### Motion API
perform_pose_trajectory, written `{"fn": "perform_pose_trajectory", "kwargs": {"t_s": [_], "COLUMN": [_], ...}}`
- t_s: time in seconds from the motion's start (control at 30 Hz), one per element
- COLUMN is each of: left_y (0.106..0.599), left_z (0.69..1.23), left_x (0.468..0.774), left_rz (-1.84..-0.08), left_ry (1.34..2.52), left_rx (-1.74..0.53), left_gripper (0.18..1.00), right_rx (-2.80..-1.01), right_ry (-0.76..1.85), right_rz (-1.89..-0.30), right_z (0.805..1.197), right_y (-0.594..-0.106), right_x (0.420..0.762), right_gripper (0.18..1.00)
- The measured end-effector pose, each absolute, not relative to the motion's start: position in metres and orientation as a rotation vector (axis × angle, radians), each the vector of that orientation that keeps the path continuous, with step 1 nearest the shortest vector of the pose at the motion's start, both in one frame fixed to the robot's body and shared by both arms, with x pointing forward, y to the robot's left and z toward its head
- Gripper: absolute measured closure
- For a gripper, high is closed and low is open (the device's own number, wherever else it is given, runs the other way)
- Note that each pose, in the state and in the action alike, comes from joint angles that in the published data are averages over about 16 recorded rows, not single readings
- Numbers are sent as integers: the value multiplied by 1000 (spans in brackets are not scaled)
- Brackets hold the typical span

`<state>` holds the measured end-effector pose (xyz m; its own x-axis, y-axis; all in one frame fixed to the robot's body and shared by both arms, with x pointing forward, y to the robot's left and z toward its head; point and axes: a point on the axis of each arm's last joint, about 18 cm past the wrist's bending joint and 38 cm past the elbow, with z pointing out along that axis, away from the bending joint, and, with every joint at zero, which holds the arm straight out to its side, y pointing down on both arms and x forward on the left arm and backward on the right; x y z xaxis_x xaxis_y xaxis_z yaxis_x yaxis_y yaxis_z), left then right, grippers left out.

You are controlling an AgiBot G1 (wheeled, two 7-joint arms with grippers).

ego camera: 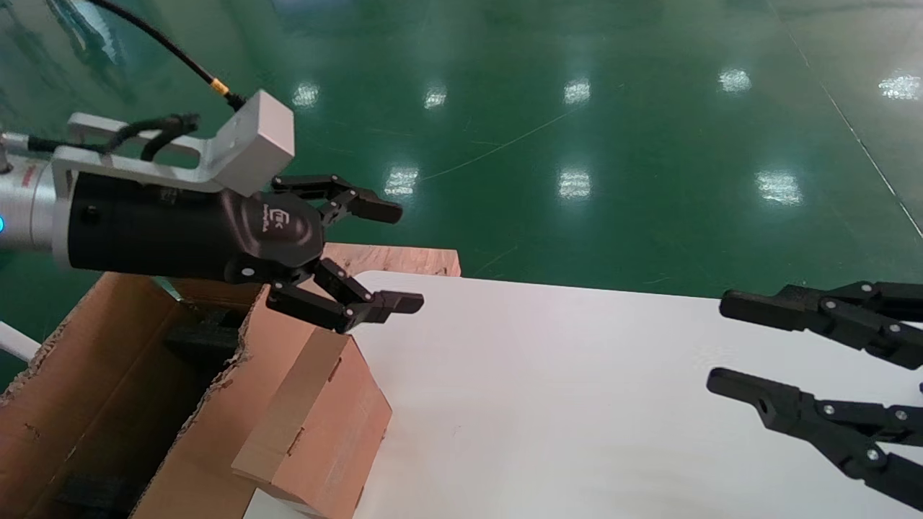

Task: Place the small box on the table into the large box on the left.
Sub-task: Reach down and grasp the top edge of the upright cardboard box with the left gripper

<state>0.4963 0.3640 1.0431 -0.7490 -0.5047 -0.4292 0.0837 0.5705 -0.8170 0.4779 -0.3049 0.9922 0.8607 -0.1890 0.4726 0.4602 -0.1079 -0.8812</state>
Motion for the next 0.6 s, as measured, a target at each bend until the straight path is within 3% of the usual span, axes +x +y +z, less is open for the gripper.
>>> {"fn": "perform_pose_trajectory", "kwargs": {"t_s": [0.43,0.6], "left_y": [371,370], "left_z": [1053,1058], "left_x": [521,521], "left_rz": [-834,-782], "left_ry": [2209,2215], "left_rx": [-577,-599], "left_gripper": [184,184], "right_rx": [-1589,-1589], "right_ry": [-218,-218], "right_rz": [-556,-556], "right_z": [992,992], "right_y": [-305,-305], "right_x": [478,478], "right_gripper": [860,923]}}
